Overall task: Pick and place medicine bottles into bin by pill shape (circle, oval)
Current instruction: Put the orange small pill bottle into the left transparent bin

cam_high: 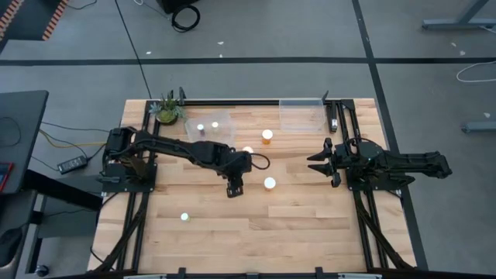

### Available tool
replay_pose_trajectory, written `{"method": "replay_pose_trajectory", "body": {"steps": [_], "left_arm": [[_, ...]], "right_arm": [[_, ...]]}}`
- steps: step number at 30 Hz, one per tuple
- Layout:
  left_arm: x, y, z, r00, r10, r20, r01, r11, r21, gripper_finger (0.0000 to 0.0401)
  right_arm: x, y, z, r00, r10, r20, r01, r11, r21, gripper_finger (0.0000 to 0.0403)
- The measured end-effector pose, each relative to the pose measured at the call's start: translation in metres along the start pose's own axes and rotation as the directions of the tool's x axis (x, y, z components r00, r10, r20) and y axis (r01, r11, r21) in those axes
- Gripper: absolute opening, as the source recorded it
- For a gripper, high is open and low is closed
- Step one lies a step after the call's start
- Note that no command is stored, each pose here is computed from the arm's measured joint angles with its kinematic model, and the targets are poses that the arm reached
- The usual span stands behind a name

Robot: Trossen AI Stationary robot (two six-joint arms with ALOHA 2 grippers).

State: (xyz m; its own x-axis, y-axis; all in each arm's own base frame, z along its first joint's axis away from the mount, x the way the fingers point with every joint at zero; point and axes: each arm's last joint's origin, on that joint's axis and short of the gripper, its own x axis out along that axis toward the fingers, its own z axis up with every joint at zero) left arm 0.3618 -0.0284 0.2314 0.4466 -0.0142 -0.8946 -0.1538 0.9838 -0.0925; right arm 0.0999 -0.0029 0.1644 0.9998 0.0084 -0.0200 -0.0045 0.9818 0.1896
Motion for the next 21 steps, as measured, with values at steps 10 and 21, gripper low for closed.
{"method": "replay_pose_trajectory", "body": {"steps": [10,21], "left_arm": [[0.025,-0.023,-0.011,0.997,0.032,-0.063,-0.026,0.996,0.089,0.0229],[0.057,-0.024,-0.024,0.977,0.101,-0.187,-0.074,0.986,0.149,0.0229]], "right_arm": [[0.0,0.0,0.0,1.0,0.0,-0.001,0.0,1.0,0.0,0.0147],[0.0,0.0,0.0,1.0,0.0,0.0,0.0,1.0,0.0,0.0147]]}}
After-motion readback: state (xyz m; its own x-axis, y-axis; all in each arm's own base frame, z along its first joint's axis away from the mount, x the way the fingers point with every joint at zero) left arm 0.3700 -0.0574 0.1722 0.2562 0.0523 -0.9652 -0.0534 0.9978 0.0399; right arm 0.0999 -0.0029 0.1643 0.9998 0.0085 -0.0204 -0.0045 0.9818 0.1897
